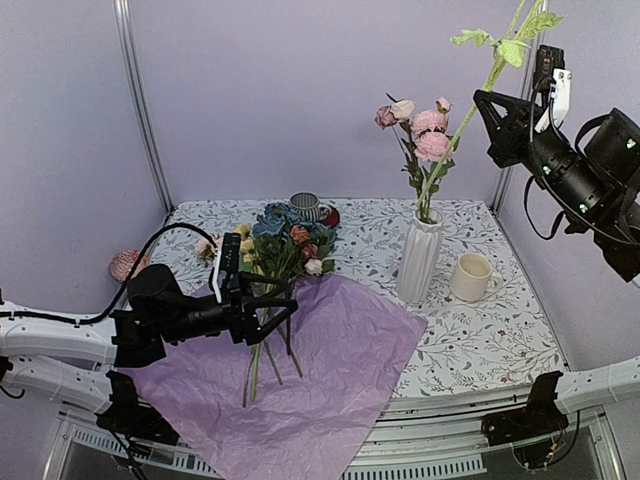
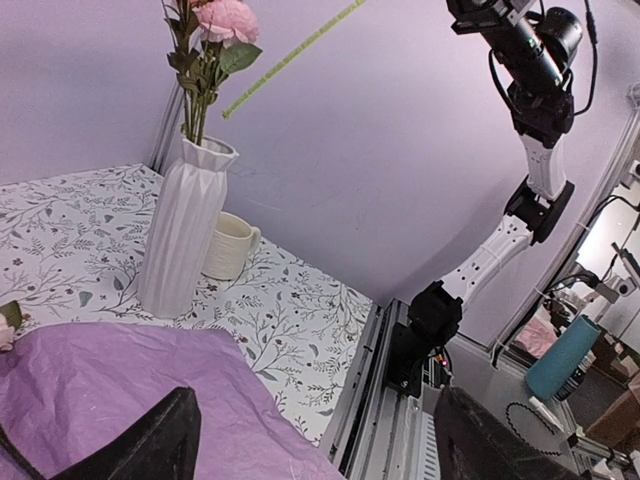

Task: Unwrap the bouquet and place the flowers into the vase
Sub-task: Place the fake flower in the vase.

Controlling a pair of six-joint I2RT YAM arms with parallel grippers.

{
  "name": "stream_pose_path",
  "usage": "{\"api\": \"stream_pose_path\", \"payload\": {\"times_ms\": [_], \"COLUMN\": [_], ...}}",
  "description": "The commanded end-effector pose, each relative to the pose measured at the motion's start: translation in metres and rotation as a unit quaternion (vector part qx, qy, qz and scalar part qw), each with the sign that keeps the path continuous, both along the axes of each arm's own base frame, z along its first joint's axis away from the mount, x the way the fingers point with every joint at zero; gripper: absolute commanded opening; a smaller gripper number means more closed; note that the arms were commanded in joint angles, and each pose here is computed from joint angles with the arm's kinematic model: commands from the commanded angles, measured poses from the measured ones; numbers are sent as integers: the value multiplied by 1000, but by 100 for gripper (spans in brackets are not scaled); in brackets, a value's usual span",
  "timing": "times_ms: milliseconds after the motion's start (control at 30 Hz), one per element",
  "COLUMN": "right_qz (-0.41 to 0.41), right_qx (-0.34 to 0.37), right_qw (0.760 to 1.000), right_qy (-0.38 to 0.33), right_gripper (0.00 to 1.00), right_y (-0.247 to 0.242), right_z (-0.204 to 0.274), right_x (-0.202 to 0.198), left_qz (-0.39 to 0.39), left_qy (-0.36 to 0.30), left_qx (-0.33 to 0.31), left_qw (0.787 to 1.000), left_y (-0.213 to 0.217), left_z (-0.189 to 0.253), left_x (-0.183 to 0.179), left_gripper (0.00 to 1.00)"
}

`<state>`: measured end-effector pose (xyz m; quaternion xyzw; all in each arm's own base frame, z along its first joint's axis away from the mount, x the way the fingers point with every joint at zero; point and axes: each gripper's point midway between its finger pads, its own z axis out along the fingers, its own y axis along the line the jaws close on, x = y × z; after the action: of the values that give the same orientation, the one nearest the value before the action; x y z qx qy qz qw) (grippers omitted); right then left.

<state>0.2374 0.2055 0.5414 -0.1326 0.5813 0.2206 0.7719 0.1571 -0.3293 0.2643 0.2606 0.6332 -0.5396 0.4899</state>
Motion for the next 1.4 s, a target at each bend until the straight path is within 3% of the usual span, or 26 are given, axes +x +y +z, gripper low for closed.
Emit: {"api": "stream_pose_path", "payload": {"times_ms": [0,500,1000,1200,1300,1367], "right_qz": [-67,-90,-100,-108,-117,-123], "right_qx": [-19,-58,17,44,36,30], "right_qw": [998,992,971,964,960,959], "right_qy": [1,66,215,239,250,252], "right_gripper": [3,2,3,15,32,51], "right_y": [-18,-4,-12,-13,-12,-13], "right_z": [3,-61,-183,-219,-232,-234], "right_x": [10,63,116,125,130,131], "left_qz": [7,13,37,66,64,68], "left_qy": [-5,-3,20,46,51,53], "left_qx": [7,11,33,41,44,46], "left_qw": [1000,1000,999,996,996,995], "left_y": [3,4,4,10,11,12], "left_z": [-4,-5,-12,-18,-21,-22], "left_x": [-1,1,11,19,18,19], "left_gripper": [83,82,83,83,83,83]}}
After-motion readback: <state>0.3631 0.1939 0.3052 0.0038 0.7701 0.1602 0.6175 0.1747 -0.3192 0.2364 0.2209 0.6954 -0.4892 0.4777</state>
